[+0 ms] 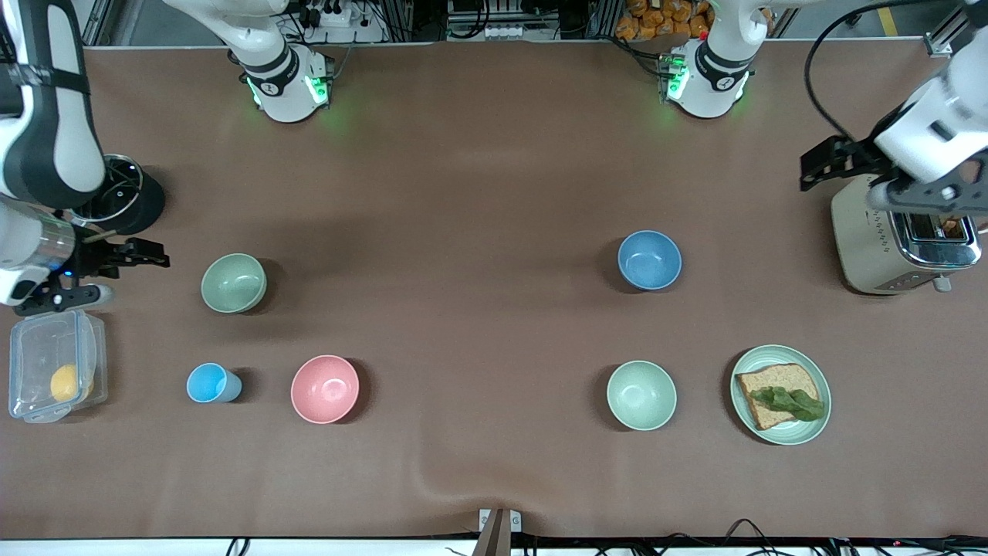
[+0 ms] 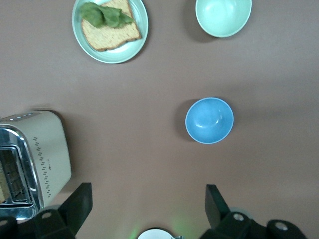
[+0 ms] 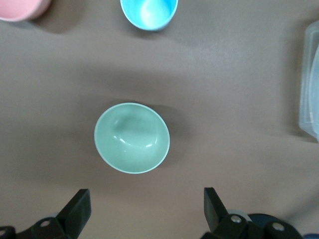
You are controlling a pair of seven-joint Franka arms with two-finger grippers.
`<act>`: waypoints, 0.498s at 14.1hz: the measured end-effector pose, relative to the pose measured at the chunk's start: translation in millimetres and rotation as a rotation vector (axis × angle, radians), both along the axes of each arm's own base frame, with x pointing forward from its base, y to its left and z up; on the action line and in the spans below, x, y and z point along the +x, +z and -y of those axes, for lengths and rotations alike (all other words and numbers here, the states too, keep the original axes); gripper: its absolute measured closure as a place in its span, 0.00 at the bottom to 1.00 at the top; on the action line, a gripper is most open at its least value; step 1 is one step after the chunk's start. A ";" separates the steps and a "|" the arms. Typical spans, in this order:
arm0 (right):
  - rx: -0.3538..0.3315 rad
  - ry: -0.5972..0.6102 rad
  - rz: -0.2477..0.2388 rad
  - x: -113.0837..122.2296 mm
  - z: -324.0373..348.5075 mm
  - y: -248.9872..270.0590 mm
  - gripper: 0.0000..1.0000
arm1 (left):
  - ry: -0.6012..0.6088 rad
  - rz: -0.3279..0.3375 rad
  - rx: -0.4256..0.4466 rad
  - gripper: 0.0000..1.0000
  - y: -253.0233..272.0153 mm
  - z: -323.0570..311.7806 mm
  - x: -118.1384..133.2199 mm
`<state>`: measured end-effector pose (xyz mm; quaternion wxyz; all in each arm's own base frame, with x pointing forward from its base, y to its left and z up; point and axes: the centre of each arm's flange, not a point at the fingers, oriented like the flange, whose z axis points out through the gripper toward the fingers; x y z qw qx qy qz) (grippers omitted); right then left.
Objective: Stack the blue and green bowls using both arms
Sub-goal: 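Reach the right gripper to the green bowl while the left reaches the blue bowl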
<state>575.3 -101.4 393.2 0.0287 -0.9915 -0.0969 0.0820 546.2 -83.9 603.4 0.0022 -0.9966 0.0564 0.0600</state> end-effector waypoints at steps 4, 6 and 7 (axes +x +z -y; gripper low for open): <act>-0.001 0.047 0.058 -16.5 10.1 -47.6 0.00 | -0.041 -0.147 0.015 0.00 -81.6 28.7 23.7; -0.004 0.046 0.095 -31.6 18.6 -77.8 0.00 | -0.057 -0.203 0.023 0.00 -118.0 40.1 28.8; -0.009 0.046 0.113 -39.2 19.3 -92.0 0.00 | -0.056 -0.211 0.025 0.00 -131.3 44.3 30.1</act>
